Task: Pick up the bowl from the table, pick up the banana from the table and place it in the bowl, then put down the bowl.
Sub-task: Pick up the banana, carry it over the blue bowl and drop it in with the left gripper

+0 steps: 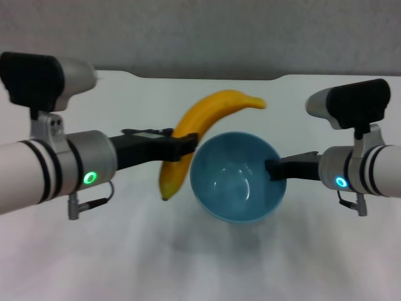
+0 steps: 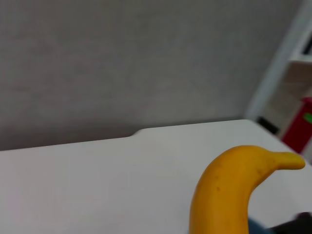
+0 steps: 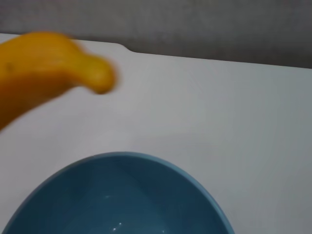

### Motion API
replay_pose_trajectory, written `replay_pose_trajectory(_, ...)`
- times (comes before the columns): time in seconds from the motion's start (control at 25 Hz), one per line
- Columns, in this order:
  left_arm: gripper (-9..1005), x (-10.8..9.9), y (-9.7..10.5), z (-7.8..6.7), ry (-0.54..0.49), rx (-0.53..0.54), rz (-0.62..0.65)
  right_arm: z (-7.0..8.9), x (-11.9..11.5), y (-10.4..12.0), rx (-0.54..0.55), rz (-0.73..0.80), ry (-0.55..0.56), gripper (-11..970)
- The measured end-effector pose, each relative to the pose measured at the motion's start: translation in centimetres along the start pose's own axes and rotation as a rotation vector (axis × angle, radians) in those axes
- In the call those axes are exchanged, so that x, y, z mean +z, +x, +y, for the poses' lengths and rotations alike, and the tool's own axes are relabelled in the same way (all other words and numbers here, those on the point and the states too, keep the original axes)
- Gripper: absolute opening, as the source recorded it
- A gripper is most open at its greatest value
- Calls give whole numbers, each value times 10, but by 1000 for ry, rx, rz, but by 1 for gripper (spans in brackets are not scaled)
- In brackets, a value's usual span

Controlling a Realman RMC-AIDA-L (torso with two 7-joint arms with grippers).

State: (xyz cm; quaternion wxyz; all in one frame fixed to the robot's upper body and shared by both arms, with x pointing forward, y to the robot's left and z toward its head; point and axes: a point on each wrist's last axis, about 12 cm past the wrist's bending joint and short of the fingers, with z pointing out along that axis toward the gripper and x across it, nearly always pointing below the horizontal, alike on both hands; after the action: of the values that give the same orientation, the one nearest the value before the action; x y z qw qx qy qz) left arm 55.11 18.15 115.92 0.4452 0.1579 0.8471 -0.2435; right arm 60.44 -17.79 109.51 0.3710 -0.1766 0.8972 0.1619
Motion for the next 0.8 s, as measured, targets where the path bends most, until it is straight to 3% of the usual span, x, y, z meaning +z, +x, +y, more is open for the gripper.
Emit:
replay_pose_trajectory(0.4, 491, 15, -10, -25, 167, 10, -10, 18, 10, -4, -29, 0, -50, 108)
replay_pose_trajectory(0.48, 491, 21, -7, -24, 185, -5, 3, 27, 12, -5, -47, -3, -75, 109)
replay_pose_trajectory(0.8, 495, 31, 0, -12, 175, -43, 27, 31, 12, -6, -59, -10, -86, 116)
